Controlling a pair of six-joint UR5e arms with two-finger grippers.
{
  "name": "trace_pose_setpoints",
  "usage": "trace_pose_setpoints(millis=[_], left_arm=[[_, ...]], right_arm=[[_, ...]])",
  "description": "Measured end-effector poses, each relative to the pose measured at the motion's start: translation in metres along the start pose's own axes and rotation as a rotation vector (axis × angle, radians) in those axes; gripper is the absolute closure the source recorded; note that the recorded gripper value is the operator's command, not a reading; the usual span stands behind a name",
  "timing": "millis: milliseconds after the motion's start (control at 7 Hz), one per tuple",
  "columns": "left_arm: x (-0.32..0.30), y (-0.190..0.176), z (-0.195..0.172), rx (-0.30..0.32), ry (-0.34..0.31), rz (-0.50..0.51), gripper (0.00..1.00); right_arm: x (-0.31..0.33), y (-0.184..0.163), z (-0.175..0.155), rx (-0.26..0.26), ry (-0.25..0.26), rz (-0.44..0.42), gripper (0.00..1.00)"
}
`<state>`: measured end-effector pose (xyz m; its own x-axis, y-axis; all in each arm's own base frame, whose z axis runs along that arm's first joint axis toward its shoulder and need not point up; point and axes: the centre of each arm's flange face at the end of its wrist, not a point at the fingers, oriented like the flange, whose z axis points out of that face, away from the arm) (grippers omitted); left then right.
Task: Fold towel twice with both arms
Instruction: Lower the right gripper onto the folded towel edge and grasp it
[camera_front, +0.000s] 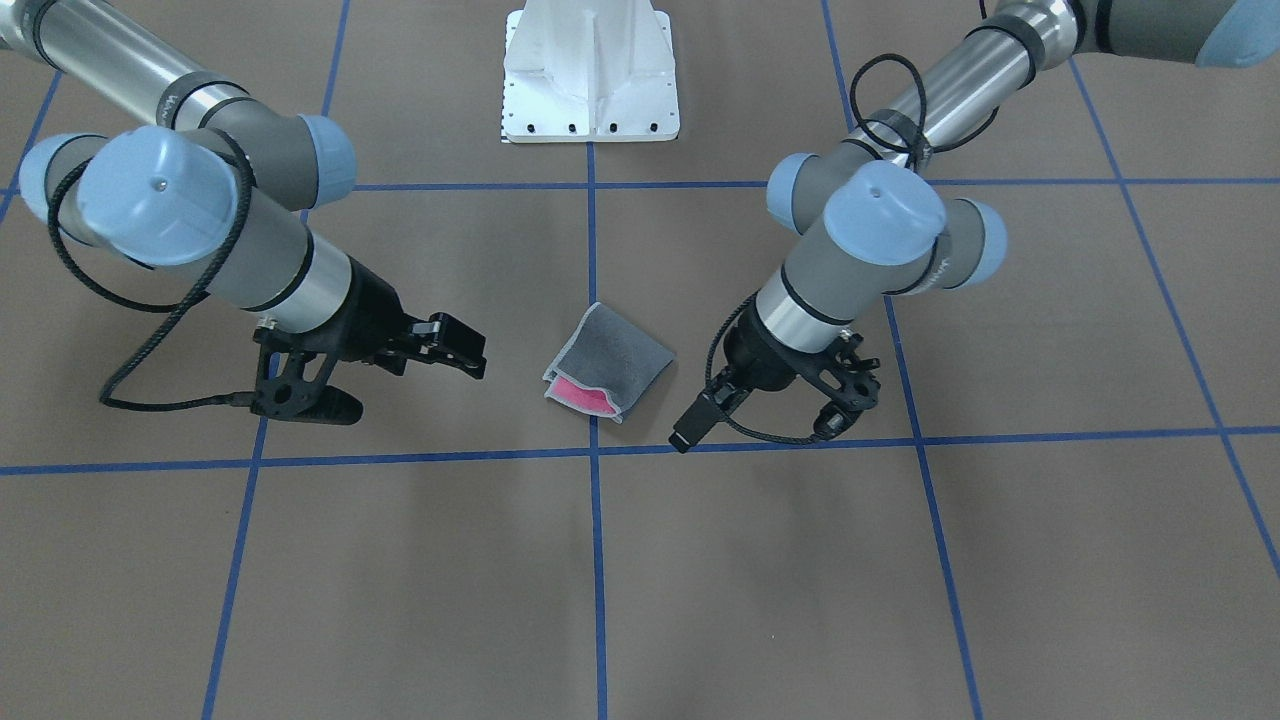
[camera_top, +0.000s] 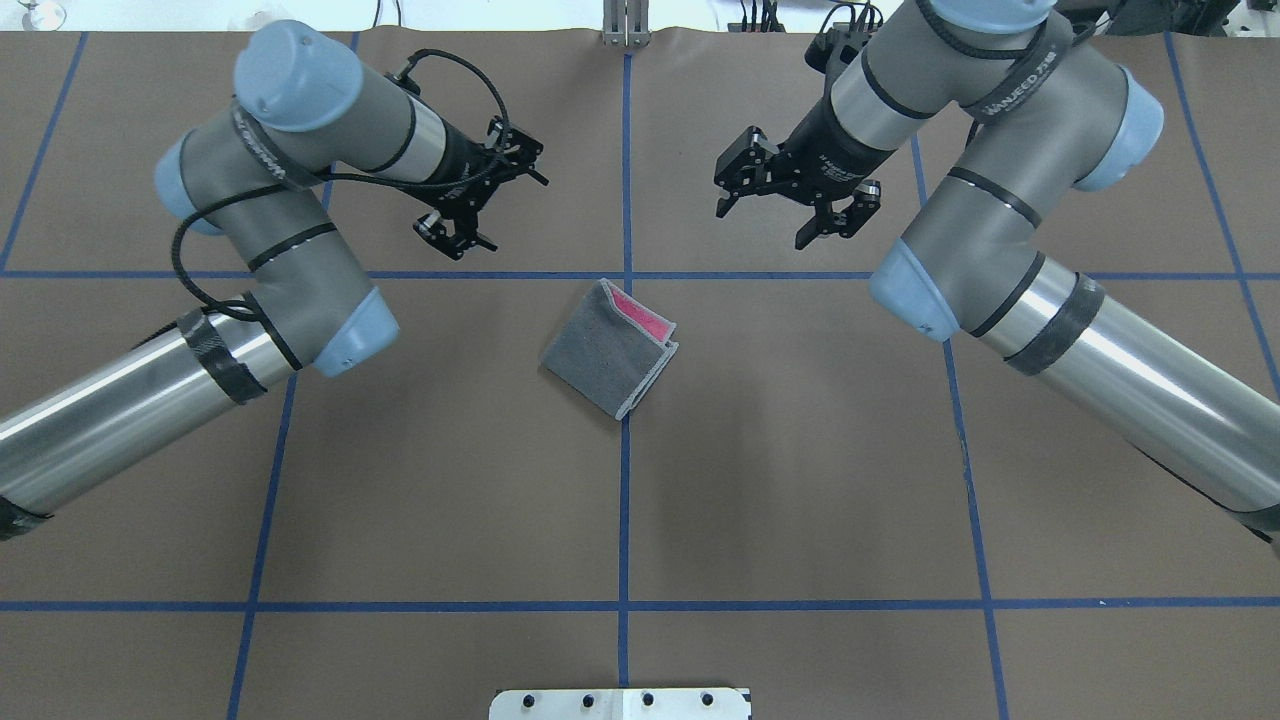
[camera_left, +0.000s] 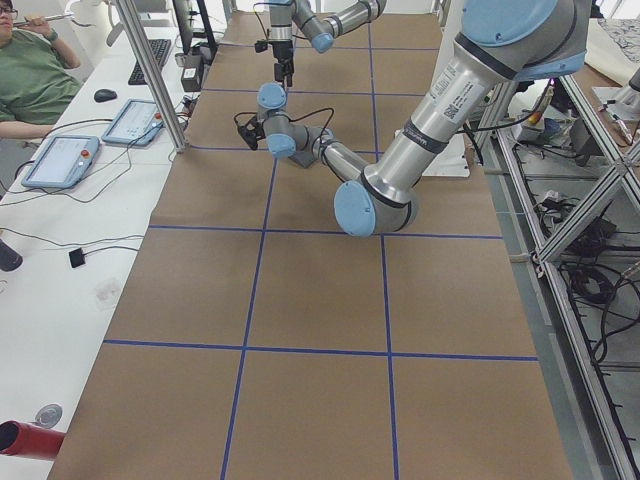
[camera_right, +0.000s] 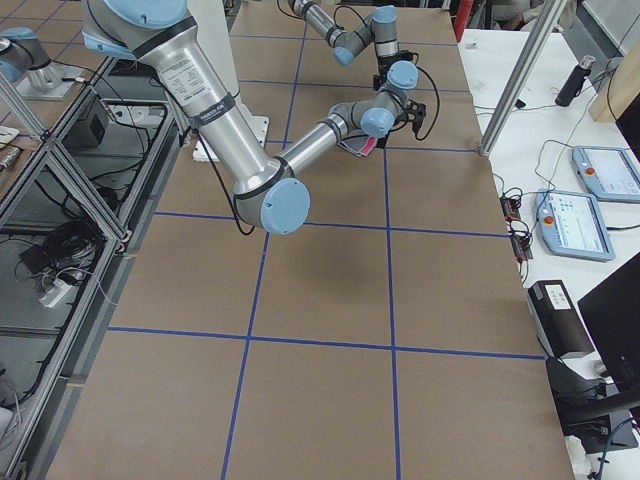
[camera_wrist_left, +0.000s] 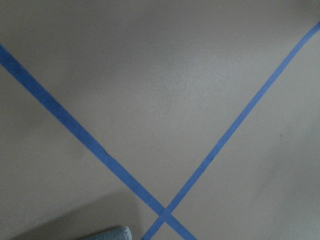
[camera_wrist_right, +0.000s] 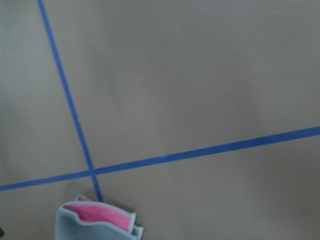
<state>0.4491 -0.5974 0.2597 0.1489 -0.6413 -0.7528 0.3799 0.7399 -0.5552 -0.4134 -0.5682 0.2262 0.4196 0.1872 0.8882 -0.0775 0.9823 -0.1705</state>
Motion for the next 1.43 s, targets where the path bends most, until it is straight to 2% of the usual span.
trace_pose_setpoints(millis=[286,571,714,1000,1429], left_arm=[[-0.036,-0.050,-0.024,-0.010,-0.030,0.053,0.00],[-0.048,-0.064,-0.029,-0.007,-0.037,0.074,0.00],[-0.050,-0.066,-0.029,-0.005,-0.040,0.076,0.00],[-0.054,-0.069,-0.028,-0.003,-0.045,0.086,0.00],[-0.056,-0.071,-0.026,-0.001,-0.050,0.088,0.00]], right_arm=[[-0.030,0.030,0.046,0.095,-0.019,-0.106,0.08],[-0.027,0.048,0.100,0.176,-0.051,-0.272,0.07],[-0.026,0.058,0.116,0.186,-0.055,-0.349,0.12],[-0.021,0.073,0.138,0.215,-0.027,-0.484,0.29],[-0.016,0.084,0.156,0.235,0.012,-0.578,0.46]])
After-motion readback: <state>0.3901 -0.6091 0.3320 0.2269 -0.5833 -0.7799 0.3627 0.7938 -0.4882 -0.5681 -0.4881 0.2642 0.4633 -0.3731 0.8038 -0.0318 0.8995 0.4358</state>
